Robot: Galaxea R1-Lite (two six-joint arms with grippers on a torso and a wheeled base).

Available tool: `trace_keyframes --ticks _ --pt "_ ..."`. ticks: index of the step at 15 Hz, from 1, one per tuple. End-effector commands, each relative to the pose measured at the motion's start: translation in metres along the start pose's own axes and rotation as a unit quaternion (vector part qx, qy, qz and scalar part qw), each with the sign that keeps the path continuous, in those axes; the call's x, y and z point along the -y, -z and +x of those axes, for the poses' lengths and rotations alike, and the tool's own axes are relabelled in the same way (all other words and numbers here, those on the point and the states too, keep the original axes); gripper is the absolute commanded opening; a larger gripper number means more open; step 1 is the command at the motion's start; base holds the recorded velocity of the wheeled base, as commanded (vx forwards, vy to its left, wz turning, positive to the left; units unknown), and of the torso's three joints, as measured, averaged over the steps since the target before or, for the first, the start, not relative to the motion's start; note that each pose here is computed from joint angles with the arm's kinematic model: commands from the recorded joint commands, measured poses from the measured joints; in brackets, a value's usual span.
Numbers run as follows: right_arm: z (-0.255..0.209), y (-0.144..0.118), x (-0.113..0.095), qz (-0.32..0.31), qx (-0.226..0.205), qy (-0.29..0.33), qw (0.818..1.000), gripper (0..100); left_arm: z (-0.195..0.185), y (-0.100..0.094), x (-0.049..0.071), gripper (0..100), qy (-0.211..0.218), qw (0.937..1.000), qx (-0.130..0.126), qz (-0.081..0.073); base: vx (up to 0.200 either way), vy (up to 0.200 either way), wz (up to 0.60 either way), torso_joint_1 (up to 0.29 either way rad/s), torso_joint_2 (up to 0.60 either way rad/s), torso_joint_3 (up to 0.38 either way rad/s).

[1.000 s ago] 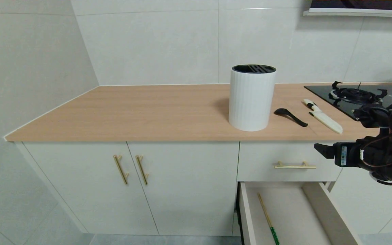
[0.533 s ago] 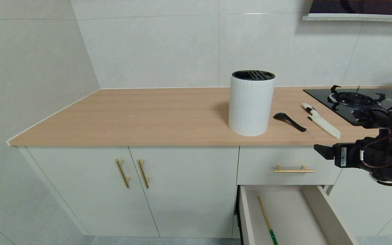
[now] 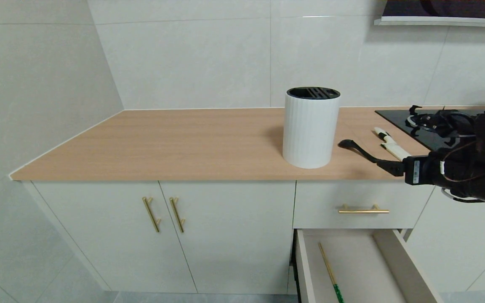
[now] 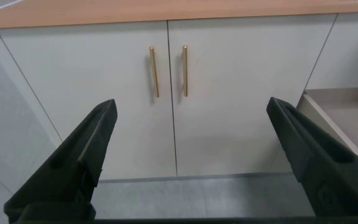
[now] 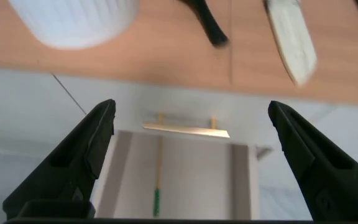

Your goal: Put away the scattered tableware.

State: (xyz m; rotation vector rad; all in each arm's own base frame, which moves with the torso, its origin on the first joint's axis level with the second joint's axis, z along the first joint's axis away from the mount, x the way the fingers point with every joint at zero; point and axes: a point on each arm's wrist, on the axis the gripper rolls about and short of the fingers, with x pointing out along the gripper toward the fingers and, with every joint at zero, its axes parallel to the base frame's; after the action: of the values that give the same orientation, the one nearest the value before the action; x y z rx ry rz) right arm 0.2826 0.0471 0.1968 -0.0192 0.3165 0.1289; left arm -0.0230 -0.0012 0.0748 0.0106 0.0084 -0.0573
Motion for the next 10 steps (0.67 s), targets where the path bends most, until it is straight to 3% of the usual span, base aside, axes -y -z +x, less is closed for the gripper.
trace_keyframes --ticks 1,5,10 --pt "0.039 -0.005 0.016 0.007 -0.007 -0.010 1.000 100 0.000 0.000 0.000 100 0.000 1.0000 0.000 0.000 0.000 0.000 0.00 0.000 0.00 0.000" --pt "0.077 -0.011 0.022 -0.005 -0.023 -0.054 0.998 100 0.000 0.000 0.000 100 0.000 1.0000 0.000 0.000 0.000 0.000 0.00 0.000 0.00 0.000" --pt "0.105 0.008 0.028 -0.001 -0.046 -0.071 0.996 100 0.000 0.000 0.000 100 0.000 1.0000 0.000 0.000 0.000 0.000 0.00 0.000 0.00 0.000"
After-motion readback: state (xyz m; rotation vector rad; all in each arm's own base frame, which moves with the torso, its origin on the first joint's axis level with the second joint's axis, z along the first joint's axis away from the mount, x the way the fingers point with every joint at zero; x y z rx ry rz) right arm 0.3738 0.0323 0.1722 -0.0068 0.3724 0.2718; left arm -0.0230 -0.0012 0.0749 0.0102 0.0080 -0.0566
